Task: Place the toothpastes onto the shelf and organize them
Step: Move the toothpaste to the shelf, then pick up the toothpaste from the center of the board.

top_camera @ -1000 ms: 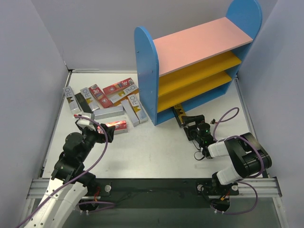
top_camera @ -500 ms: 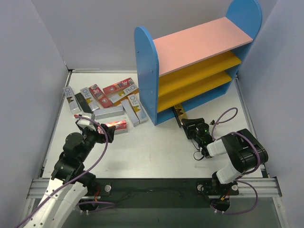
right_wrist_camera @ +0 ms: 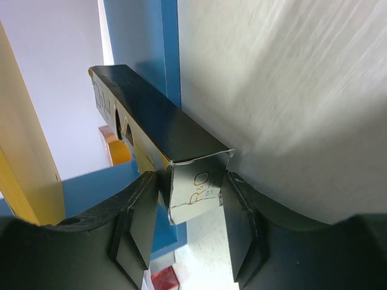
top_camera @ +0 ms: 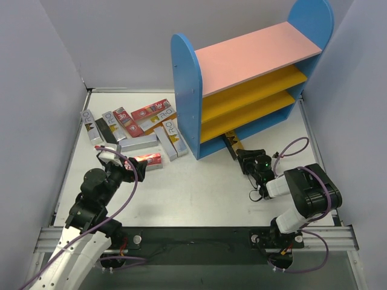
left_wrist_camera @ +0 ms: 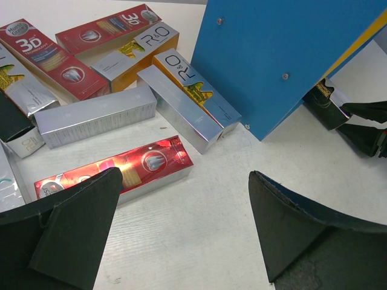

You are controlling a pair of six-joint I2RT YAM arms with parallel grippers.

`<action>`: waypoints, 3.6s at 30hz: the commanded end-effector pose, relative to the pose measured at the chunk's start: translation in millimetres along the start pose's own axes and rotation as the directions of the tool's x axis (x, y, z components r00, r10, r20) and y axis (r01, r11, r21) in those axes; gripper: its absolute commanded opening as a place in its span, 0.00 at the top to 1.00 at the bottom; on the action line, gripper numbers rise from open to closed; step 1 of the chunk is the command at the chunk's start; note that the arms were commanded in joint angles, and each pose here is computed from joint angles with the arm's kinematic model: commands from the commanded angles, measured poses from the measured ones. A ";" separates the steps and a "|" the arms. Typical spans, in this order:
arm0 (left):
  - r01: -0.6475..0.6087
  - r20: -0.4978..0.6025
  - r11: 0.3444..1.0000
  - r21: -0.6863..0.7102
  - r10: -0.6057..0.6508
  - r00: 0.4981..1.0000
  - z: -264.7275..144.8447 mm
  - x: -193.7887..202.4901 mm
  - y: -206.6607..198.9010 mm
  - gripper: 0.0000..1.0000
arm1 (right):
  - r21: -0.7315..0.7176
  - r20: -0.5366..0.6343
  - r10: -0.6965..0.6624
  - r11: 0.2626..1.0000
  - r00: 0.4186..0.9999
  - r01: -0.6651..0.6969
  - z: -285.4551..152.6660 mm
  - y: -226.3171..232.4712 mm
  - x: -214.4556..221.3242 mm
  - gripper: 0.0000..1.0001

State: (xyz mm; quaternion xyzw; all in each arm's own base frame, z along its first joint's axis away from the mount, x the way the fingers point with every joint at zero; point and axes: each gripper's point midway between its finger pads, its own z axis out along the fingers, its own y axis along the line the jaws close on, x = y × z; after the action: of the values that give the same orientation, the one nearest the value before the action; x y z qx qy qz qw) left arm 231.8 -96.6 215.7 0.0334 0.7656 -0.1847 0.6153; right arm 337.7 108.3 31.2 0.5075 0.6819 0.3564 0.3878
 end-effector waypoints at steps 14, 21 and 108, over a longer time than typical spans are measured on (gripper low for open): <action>-0.009 0.012 1.000 0.001 0.009 1.000 6.0 -5.9 -1.6 0.03 | -0.015 0.122 -0.087 0.996 0.989 0.090 38.3 43.4 -108.1 0.64; -0.012 -0.009 1.000 -0.004 0.012 1.000 8.3 -1.6 -0.5 0.03 | -0.057 0.091 -0.127 0.989 0.988 0.133 63.1 59.2 -146.5 0.65; 0.196 -0.067 0.664 -0.721 -0.348 0.935 80.4 -49.1 187.0 0.03 | 0.154 -0.304 -0.631 0.707 0.714 0.691 -78.3 4.7 -53.1 0.00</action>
State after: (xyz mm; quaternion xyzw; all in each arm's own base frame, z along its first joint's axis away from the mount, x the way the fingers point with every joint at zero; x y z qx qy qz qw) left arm 341.9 9.2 176.4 -0.2586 0.8594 0.0068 0.4410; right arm 295.7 27.2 79.0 0.3088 0.8728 0.1581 0.3434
